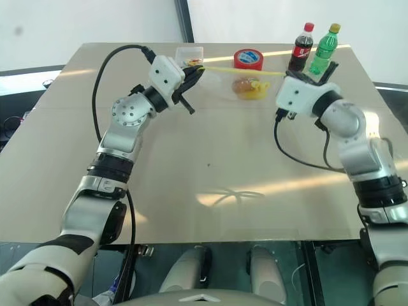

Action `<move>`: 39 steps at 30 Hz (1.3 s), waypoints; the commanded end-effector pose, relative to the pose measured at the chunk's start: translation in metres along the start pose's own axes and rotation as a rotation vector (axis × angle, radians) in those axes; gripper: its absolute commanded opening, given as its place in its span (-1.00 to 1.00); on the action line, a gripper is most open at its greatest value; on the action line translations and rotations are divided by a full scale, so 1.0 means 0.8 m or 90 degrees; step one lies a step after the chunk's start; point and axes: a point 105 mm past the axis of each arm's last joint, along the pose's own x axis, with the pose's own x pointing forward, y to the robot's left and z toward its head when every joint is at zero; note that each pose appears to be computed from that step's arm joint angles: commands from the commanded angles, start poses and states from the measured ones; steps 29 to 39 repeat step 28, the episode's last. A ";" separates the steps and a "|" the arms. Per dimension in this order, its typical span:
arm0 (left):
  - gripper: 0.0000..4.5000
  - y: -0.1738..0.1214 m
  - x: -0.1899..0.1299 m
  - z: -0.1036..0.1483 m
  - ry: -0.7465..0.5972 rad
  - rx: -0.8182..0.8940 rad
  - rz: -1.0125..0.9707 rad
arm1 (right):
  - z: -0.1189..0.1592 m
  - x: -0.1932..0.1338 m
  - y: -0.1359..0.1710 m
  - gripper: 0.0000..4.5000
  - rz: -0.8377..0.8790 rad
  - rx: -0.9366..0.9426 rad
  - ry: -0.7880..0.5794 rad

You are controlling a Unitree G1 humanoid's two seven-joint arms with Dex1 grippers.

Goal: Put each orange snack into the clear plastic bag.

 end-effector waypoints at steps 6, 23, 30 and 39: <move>-0.71 -0.095 -0.072 -0.032 0.060 -0.018 -0.166 | -0.007 -0.065 0.095 -0.70 0.157 0.102 0.062; 1.00 -0.052 -0.198 -0.032 0.201 -0.315 -0.155 | -0.031 -0.172 0.078 1.00 0.162 0.404 0.110; 1.00 -0.040 -0.226 -0.023 0.234 -0.335 -0.149 | -0.030 -0.197 0.064 1.00 0.153 0.479 0.092; 1.00 -0.040 -0.226 -0.023 0.234 -0.335 -0.149 | -0.030 -0.197 0.064 1.00 0.153 0.479 0.092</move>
